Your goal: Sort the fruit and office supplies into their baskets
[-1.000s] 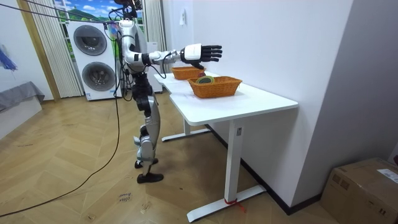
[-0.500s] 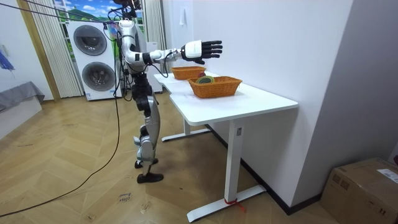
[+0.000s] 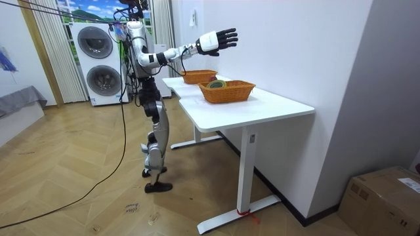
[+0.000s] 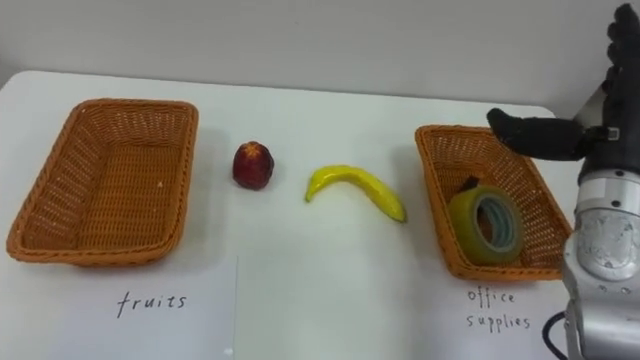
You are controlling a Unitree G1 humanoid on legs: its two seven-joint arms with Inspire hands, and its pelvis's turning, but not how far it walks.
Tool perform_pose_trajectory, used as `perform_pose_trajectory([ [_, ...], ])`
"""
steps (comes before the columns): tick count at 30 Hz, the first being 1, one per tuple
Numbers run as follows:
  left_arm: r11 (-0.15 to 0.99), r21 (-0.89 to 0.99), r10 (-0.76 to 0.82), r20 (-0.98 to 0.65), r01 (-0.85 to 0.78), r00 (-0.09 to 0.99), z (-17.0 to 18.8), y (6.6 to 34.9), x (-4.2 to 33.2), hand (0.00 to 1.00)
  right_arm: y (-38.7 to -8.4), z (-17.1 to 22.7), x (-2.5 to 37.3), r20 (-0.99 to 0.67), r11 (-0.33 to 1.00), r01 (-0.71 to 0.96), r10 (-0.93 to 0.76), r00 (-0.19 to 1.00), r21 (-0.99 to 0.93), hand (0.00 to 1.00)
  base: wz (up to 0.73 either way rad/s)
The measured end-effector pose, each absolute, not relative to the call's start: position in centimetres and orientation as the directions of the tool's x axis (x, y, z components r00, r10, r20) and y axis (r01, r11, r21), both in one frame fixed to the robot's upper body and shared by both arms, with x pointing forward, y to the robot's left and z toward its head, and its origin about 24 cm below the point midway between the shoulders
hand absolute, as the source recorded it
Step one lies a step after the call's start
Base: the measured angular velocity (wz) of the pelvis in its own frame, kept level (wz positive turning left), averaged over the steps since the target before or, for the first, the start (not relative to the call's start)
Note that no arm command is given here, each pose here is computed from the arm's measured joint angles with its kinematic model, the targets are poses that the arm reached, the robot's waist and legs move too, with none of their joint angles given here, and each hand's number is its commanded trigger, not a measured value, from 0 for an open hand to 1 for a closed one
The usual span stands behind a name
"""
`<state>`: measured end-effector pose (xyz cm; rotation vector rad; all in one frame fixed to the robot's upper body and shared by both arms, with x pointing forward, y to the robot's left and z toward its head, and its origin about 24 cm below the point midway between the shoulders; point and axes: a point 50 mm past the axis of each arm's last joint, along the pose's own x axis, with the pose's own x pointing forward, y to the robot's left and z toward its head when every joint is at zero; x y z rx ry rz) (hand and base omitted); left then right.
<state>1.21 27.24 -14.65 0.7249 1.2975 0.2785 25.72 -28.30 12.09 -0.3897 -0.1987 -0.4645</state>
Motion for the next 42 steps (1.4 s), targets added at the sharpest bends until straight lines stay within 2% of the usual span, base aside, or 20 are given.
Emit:
perform_pose_trajectory([
  [7, 0.738, 0.641, 0.577, -0.761, 0.209, 0.298, -14.4, 27.9, 1.9, 0.00, -26.2, 11.9, 26.6, 0.263, 0.844, 0.361, -0.272, 0.926, -0.397, 0.00, 0.02],
  [17, 0.706, 0.674, 0.604, -0.733, 0.217, 0.313, -13.7, 29.6, 2.1, 0.00, -25.0, 11.9, 27.1, 0.250, 0.815, 0.274, -0.165, 0.954, -0.511, 0.00, 0.04],
  [24, 0.684, 0.700, 0.617, -0.705, 0.203, 0.350, -13.2, 30.4, 3.7, 0.00, -23.4, 10.0, 27.9, 0.138, 0.810, 0.121, -0.049, 0.989, -0.575, 0.00, 0.04],
  [30, 0.682, 0.702, 0.620, -0.704, 0.207, 0.346, -13.1, 30.6, 3.6, 0.00, -23.8, 8.6, 28.2, 0.058, 0.782, 0.068, -0.040, 0.998, -0.620, 0.00, 0.01],
  [42, 0.668, 0.714, 0.632, -0.693, 0.209, 0.347, -12.9, 31.2, 3.9, 0.00, -23.8, 9.3, 29.0, 0.002, 0.603, -0.025, 0.045, 0.999, -0.797, 0.00, -0.01],
])
